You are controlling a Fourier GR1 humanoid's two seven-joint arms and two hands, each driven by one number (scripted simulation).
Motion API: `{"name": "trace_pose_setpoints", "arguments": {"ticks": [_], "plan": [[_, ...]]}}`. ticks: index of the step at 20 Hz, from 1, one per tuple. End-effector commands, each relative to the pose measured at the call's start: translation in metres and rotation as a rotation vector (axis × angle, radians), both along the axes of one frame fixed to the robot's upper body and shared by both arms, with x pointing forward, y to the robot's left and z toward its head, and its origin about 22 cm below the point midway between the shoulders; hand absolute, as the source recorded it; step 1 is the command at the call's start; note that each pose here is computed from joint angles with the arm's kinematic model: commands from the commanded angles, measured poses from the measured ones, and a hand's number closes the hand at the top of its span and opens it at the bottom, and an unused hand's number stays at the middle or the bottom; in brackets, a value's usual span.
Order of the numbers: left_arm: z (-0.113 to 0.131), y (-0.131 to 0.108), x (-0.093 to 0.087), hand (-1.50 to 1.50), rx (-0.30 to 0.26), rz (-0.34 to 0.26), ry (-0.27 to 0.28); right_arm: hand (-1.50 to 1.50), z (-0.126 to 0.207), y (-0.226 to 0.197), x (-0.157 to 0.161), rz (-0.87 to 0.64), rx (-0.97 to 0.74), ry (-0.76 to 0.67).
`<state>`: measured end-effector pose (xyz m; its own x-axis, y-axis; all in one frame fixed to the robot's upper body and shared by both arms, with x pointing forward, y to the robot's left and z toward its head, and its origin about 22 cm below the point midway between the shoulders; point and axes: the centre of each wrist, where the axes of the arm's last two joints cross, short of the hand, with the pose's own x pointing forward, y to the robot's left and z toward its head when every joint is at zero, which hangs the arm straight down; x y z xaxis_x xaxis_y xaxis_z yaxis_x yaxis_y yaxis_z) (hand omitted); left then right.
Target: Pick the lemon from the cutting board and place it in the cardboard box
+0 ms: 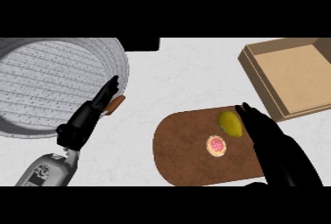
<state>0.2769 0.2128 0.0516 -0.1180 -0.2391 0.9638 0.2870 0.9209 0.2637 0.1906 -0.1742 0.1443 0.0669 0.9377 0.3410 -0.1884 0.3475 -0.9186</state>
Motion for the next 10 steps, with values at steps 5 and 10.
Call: {"name": "trace_pose_setpoints", "arguments": {"ticks": [5, 10], "plan": [[-0.027, -0.009, 0.004, 0.00, 0.009, -0.006, 0.013, -1.50, -0.007, 0.016, 0.018, -0.040, -0.032, 0.062], [-0.006, -0.029, -0.001, 0.00, 0.007, -0.015, 0.036, -1.50, -0.041, 0.013, 0.045, -0.082, -0.046, 0.116]]}}
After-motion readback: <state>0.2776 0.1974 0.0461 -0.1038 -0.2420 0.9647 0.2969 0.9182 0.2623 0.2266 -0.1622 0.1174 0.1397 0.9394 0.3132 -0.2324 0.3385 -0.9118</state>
